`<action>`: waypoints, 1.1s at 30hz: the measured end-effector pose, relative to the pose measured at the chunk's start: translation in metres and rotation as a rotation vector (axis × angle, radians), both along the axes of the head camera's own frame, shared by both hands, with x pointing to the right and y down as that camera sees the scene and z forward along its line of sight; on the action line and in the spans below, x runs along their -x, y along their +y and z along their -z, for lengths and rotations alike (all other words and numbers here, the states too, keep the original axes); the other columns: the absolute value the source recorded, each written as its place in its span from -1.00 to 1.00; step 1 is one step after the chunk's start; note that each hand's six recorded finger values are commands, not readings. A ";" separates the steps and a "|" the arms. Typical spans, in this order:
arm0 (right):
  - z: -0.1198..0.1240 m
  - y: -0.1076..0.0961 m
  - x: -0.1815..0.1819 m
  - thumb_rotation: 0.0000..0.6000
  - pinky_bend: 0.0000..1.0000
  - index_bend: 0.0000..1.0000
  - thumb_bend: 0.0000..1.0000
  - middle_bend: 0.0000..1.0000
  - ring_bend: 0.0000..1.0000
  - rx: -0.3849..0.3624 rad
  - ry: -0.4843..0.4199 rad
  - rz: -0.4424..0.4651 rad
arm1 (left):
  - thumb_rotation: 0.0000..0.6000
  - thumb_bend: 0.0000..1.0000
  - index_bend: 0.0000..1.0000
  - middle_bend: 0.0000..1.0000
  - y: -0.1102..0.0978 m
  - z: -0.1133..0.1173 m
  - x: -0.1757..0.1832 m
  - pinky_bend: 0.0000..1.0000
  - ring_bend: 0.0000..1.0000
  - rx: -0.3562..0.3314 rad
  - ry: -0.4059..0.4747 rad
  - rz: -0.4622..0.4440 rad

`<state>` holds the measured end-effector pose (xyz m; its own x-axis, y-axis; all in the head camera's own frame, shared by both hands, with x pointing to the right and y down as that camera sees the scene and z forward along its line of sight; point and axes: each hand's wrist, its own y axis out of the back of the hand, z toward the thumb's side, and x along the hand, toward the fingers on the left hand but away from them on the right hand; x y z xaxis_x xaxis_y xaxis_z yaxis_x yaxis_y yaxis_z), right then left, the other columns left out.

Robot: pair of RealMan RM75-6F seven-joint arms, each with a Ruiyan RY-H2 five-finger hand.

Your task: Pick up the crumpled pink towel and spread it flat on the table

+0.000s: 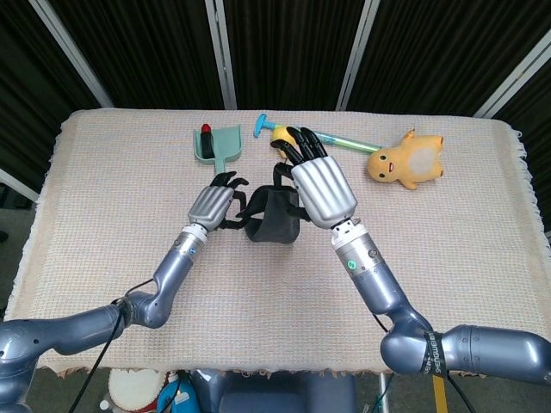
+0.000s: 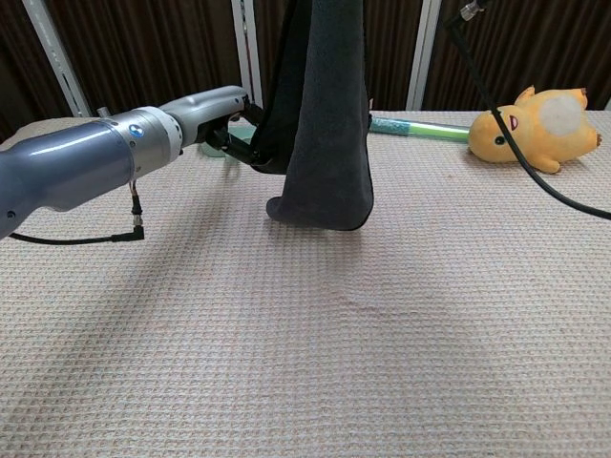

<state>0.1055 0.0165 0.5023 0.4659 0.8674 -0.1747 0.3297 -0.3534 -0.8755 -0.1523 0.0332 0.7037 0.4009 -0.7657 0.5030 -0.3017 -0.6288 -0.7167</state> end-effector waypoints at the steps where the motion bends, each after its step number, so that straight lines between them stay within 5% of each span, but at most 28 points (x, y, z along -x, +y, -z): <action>1: -0.001 0.000 -0.002 1.00 -0.87 0.22 -0.01 -0.57 -0.95 0.002 0.001 -0.003 | 1.00 -0.22 0.21 -0.66 -0.001 0.001 0.002 -0.93 -1.00 -0.003 0.000 0.002; 33: -0.030 0.001 -0.076 1.00 -0.87 0.22 -0.01 -0.57 -0.94 0.072 0.033 -0.139 | 1.00 -0.17 0.23 -0.64 -0.050 0.090 0.039 -0.93 -1.00 -0.181 -0.020 0.014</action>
<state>0.1816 0.0171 0.5324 0.3355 0.9077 -0.2520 0.3513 -0.3688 -0.8605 -0.1918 -0.0171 0.6132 0.3807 -0.8499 0.3643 -0.2947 -0.4849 -0.8234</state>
